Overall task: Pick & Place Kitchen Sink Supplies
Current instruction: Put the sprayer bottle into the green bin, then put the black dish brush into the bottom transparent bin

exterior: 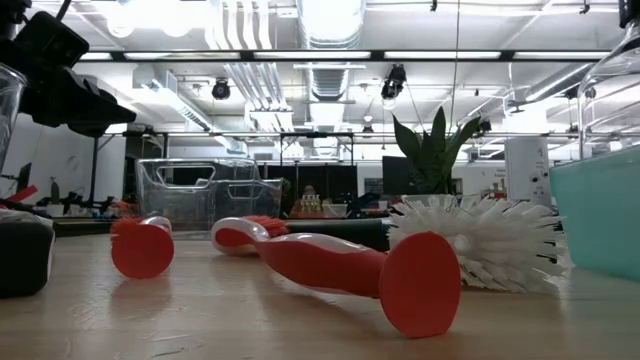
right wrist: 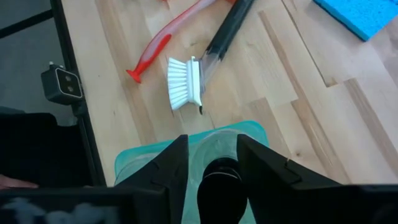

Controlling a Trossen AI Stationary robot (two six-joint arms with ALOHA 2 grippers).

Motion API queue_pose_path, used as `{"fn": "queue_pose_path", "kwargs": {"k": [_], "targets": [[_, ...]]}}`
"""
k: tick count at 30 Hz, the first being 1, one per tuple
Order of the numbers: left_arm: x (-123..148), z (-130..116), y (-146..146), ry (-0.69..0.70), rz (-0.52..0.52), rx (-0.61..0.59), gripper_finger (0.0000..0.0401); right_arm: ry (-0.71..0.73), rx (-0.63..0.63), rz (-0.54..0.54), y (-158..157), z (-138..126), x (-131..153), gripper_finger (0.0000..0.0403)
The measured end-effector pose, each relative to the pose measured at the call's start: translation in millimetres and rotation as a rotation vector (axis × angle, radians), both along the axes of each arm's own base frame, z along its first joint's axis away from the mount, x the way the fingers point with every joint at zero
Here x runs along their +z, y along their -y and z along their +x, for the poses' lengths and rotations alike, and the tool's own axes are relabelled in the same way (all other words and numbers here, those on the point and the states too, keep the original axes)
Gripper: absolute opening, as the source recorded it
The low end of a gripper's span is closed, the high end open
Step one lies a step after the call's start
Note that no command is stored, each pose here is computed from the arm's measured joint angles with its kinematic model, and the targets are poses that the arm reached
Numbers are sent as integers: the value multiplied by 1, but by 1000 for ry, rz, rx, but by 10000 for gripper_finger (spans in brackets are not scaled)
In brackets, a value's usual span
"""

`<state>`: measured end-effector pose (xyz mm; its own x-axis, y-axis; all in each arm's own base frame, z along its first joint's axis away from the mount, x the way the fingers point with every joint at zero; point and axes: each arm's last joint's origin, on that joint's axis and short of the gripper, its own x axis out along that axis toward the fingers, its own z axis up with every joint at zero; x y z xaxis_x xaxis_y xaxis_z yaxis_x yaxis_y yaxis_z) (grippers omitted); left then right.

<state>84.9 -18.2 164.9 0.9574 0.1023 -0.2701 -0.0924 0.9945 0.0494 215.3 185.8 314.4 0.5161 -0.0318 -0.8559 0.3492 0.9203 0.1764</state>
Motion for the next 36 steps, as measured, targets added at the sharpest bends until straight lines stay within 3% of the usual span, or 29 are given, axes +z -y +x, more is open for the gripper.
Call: {"fn": "queue_pose_path", "kwargs": {"k": [12, 23, 27, 36], "targets": [[0, 0, 0, 0, 0, 0, 0, 27, -12, 4, 11, -3, 10, 171], [0, 0, 0, 0, 0, 0, 0, 95, -22, -31, 40, 0, 27, 198], [0, 0, 0, 0, 0, 0, 0, 103, -71, -20, 61, 14, 29, 196], [0, 0, 0, 0, 0, 0, 0, 142, -242, 168, 139, 53, 35, 181]]}}
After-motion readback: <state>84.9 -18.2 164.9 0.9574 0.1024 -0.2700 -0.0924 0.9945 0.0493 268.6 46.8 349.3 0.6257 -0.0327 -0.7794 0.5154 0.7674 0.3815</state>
